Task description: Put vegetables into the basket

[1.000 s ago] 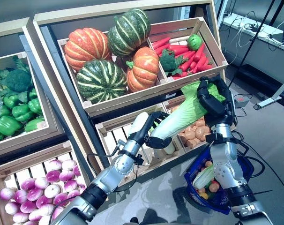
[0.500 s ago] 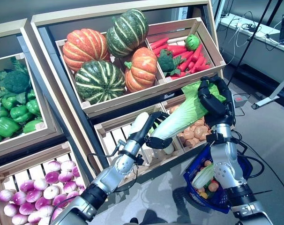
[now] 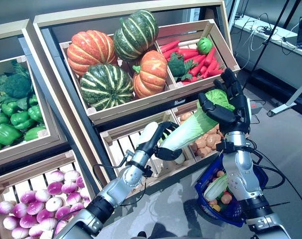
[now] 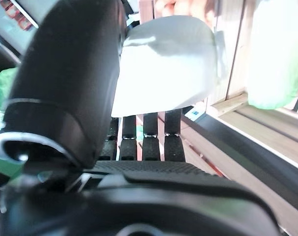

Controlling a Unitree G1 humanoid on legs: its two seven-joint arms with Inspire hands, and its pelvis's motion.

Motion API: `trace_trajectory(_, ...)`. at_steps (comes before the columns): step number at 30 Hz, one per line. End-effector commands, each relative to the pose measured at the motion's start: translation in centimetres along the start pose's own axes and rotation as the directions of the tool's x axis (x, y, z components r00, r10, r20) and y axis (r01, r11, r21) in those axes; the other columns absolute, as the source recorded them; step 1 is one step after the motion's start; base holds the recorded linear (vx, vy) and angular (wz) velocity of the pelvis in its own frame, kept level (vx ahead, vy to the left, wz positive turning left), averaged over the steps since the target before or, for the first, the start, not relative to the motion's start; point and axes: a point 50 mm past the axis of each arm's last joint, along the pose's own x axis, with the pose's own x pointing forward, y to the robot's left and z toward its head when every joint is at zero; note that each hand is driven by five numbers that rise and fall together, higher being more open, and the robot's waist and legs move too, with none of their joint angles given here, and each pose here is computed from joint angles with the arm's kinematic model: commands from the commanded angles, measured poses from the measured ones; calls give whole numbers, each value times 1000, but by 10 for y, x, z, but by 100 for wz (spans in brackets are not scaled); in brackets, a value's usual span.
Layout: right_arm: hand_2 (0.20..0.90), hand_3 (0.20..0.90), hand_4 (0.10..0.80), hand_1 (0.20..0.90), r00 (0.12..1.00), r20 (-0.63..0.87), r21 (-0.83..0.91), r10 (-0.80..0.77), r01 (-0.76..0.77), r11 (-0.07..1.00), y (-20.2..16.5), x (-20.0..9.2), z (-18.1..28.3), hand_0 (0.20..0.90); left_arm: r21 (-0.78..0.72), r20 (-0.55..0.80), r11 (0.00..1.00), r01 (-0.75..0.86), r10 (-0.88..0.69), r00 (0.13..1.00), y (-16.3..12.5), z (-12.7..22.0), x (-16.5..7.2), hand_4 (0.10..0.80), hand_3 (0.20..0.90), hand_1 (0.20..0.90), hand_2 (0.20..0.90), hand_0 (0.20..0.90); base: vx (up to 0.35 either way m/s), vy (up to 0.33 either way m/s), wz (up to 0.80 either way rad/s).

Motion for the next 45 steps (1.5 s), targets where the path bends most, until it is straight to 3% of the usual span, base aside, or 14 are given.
trace_trajectory(1, 900, 900, 800, 900, 948, 307, 18, 90, -100, 995, 34, 31, 58, 900, 101, 62, 994, 37, -43, 997, 1, 4, 7, 400, 300, 300, 300, 300, 0, 0, 0)
trace_trajectory(15, 900, 900, 800, 900, 984, -39, 274, -174, 178, 945, 11, -1, -18, 900, 85, 77, 996, -12, 6, 997, 1, 8, 5, 400, 300, 300, 300, 300, 0, 1, -1)
trace_trajectory(19, 900, 900, 800, 900, 969, -156, 256, -191, 226, 940, 11, -14, -41, 900, 81, 84, 996, -31, 24, 996, 4, 11, 5, 400, 300, 300, 300, 300, 0, 0, 0)
trace_trajectory(36, 900, 900, 800, 900, 895, -420, 42, -152, 186, 982, 8, -54, -91, 900, 90, 83, 995, -42, 35, 996, 4, 8, 2, 400, 300, 300, 300, 300, 0, 0, 0)
trace_trajectory(45, 900, 900, 800, 900, 906, -422, 360, 24, 143, 922, 28, -54, -91, 900, 88, 99, 996, -21, 12, 995, 4, 11, 2, 400, 300, 300, 300, 300, 0, 0, 0)
